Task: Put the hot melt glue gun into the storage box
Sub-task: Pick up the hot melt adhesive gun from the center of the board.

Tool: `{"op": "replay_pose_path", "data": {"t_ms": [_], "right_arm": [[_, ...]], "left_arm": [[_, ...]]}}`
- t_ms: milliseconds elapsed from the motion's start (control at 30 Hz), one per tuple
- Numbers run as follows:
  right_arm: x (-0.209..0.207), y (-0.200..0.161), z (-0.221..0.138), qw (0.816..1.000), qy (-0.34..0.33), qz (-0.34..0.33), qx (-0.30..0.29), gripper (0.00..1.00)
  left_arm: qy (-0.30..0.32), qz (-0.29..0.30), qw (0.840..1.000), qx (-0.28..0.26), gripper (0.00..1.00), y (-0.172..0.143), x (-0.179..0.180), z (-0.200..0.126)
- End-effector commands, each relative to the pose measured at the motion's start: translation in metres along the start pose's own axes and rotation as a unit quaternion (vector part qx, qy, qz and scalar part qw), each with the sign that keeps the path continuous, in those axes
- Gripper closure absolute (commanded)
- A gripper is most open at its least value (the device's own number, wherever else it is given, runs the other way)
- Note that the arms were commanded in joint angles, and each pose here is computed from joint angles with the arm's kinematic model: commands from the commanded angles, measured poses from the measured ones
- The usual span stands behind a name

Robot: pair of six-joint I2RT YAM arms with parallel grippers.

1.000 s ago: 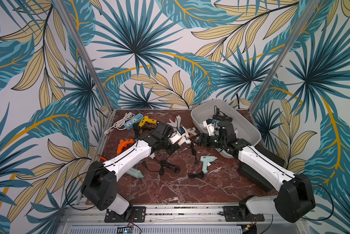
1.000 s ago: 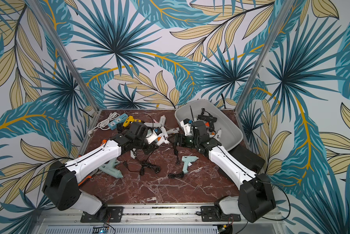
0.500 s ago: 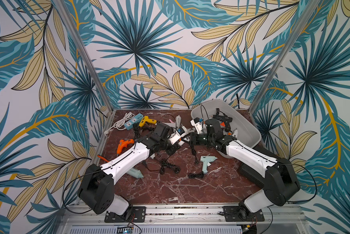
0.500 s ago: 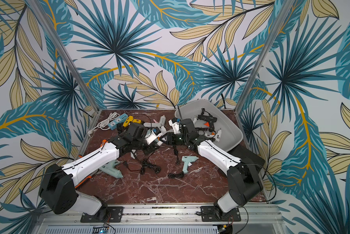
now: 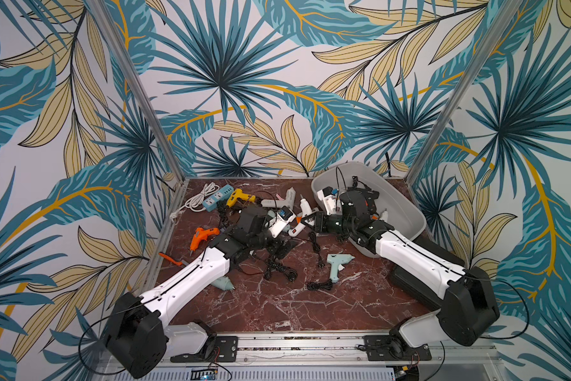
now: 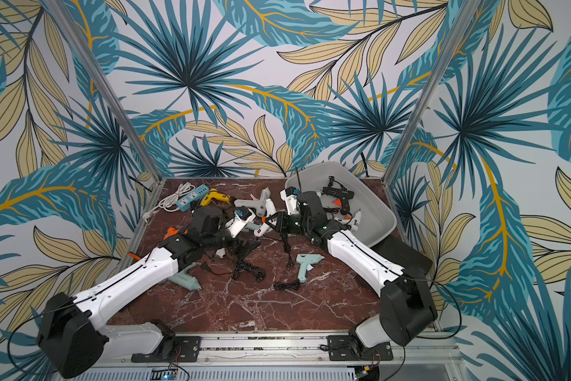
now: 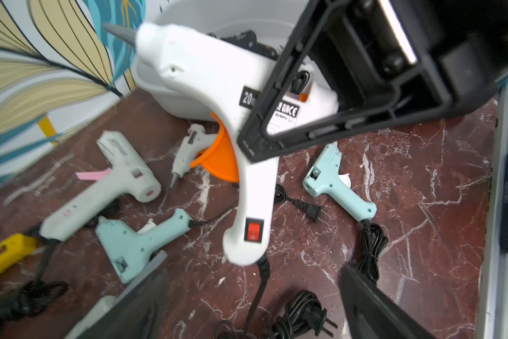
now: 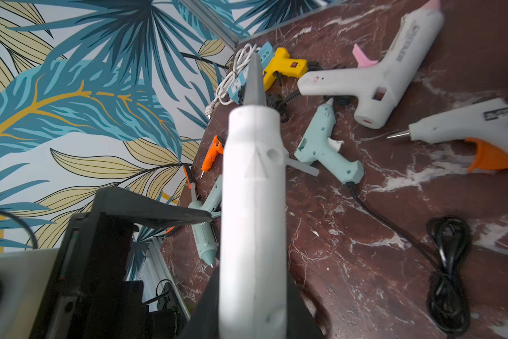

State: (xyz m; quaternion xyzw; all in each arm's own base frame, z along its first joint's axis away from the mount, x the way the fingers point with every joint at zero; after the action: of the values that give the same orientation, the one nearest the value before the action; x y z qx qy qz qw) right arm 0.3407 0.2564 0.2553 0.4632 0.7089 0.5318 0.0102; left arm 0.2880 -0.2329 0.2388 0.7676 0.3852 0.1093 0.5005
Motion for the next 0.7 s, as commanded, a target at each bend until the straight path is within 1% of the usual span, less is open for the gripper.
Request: {"op": "replay_pose_path", "data": {"t_ms": [0, 67, 133, 200, 233, 267, 433, 533, 667], "right_arm": [[0.010, 0.036, -0.033, 0.996, -0.040, -0.048, -0.057, 1.00], [0.014, 0.045, -0.043, 0.994, -0.055, -0.064, -0.065, 1.00], [0.017, 0.049, -0.051, 0.993, -0.070, -0.079, -0.057, 1.00], [0.025, 0.060, -0.059, 0.990, -0.078, -0.103, -0.062, 1.00], [0.029, 0.064, -0.062, 0.988, -0.081, -0.115, -0.064, 1.00], [0.033, 0.070, -0.065, 0.986, -0.084, -0.125, -0.066, 1.00], [0.052, 0.096, -0.079, 0.975, -0.101, -0.176, -0.086, 1.00], [0.057, 0.114, -0.089, 0.968, -0.119, -0.191, -0.108, 1.00], [0.061, 0.141, -0.106, 0.958, -0.153, -0.199, -0.137, 1.00]], "left_arm": [[0.035, -0.029, 0.993, -0.111, 0.00, 0.028, 0.007, -0.027], [0.068, -0.048, 0.985, -0.150, 0.00, 0.027, 0.017, -0.042], [0.100, -0.071, 0.977, -0.173, 0.00, 0.025, 0.027, -0.055], [0.136, -0.099, 0.967, -0.190, 0.00, 0.019, 0.039, -0.066], [0.141, -0.109, 0.965, -0.191, 0.00, 0.015, 0.041, -0.068], [0.164, -0.122, 0.959, -0.196, 0.00, 0.011, 0.049, -0.073], [0.192, -0.164, 0.951, -0.177, 0.00, -0.009, 0.064, -0.071], [0.200, -0.179, 0.948, -0.169, 0.00, -0.018, 0.069, -0.068], [0.211, -0.193, 0.942, -0.175, 0.00, -0.024, 0.073, -0.069]]}}
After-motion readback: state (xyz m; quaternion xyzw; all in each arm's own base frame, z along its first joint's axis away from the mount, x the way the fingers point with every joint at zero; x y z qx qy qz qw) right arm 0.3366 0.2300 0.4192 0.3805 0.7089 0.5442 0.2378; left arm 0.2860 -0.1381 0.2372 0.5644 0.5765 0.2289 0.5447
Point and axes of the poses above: each gripper's point midway between its finger pads, its own z axis out along the fingers, its own x axis along the line the jaws close on, y = z × x, the point moved 2 cm from there along -z, back along the fingers, and after that the axes turned 14 degrees about -z, right-handed, at the moved point
